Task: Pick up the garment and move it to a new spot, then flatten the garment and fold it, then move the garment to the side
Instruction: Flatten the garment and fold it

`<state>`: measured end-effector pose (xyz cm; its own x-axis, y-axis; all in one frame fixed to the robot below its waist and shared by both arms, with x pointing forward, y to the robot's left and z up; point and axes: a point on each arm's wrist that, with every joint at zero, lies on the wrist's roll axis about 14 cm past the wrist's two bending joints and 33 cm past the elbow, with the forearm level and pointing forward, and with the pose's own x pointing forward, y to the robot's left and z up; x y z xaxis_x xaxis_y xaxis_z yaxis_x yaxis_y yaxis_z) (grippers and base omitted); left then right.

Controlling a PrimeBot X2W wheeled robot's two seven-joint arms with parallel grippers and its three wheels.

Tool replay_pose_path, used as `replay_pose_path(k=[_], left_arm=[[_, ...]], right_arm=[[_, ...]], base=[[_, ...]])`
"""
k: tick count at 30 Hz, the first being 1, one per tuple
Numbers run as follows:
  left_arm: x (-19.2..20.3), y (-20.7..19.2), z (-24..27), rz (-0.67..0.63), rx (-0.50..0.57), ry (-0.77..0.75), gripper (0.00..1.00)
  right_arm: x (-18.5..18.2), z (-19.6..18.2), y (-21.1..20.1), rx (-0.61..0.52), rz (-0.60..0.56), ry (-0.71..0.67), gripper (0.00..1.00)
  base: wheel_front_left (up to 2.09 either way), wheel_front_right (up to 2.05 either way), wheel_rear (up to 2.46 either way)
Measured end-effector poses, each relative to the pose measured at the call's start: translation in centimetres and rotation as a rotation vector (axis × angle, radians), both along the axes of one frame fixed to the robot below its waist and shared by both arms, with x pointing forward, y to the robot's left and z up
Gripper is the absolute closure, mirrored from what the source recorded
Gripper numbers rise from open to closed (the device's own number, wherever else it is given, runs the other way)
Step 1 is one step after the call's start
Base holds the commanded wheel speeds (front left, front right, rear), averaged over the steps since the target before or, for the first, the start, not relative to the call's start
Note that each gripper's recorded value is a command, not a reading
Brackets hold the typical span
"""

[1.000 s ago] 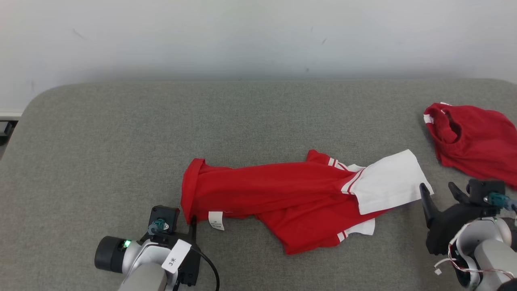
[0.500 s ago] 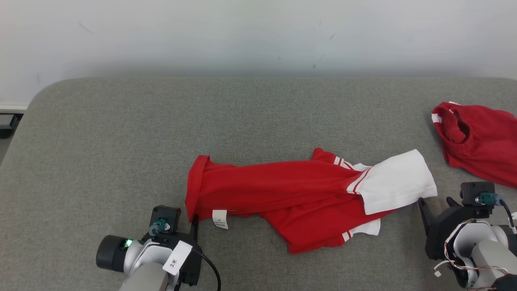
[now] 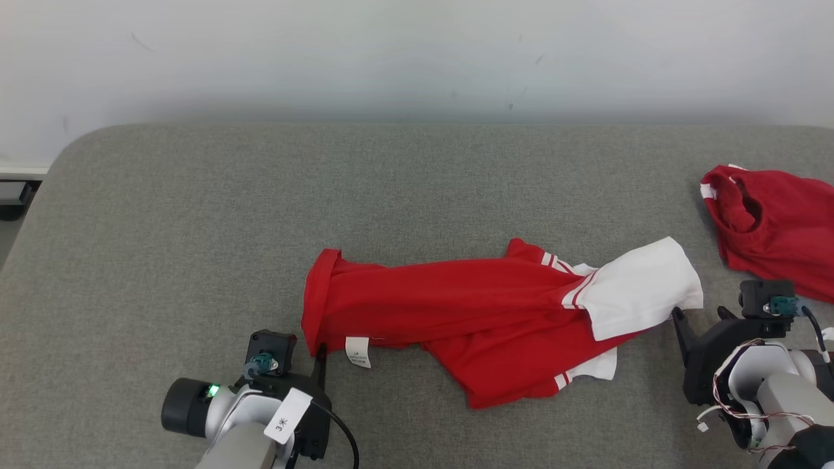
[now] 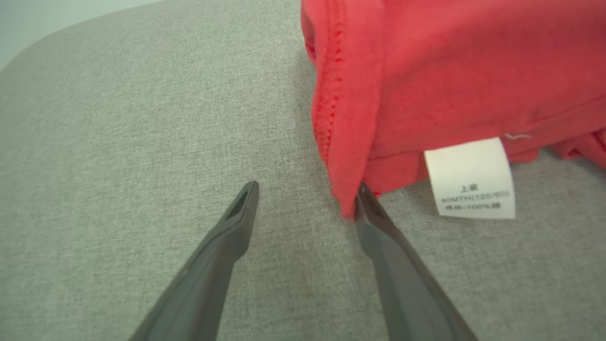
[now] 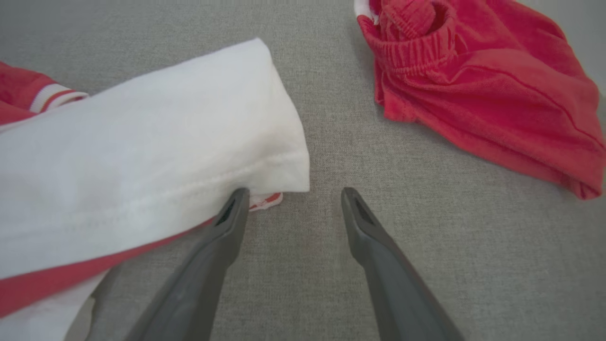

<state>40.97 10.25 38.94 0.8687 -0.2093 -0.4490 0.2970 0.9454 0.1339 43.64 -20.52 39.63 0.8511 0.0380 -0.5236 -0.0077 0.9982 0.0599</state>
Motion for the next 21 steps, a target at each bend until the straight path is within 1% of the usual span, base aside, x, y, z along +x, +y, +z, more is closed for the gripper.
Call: replay_pose_path(k=[3,4,5,6,7,17,21], left_arm=[[0.0,-0.2,0.1,-0.002,-0.009,-0.001,0.0],[0.0,-0.3,0.0,-0.005,-0.018,0.002,0.47],[0.0,-0.3,0.0,-0.003,-0.022,0.003,0.62],[0.0,-0.3,0.0,-0.003,-0.023,0.005,0.84],[-0.1,-0.3,-0.1,-0.003,-0.025,0.007,1.0],[-0.1,-0.8,-0.3,-0.017,-0.037,0.015,1.0],[0.0,-0.7,-0.1,-0.005,-0.045,0.009,1.0]], right_arm=[[0.2,0.0,0.1,-0.001,0.006,-0.002,0.0],[0.4,0.1,0.2,0.0,0.011,-0.005,0.25],[0.5,0.2,0.2,0.0,0.012,-0.01,0.58],[0.6,0.3,0.3,-0.003,0.016,-0.018,0.78],[0.7,0.4,0.4,-0.006,0.02,-0.024,1.0],[1.2,0.6,0.2,-0.014,0.02,-0.052,1.0],[1.6,1.5,0.0,-0.008,0.014,-0.089,1.0]], base=[[0.0,0.0,0.0],[0.0,0.0,0.0],[0.0,0.0,0.0],[0.0,0.0,0.0],[0.0,0.0,0.0],[0.0,0.0,0.0],[0.0,0.0,0.0]])
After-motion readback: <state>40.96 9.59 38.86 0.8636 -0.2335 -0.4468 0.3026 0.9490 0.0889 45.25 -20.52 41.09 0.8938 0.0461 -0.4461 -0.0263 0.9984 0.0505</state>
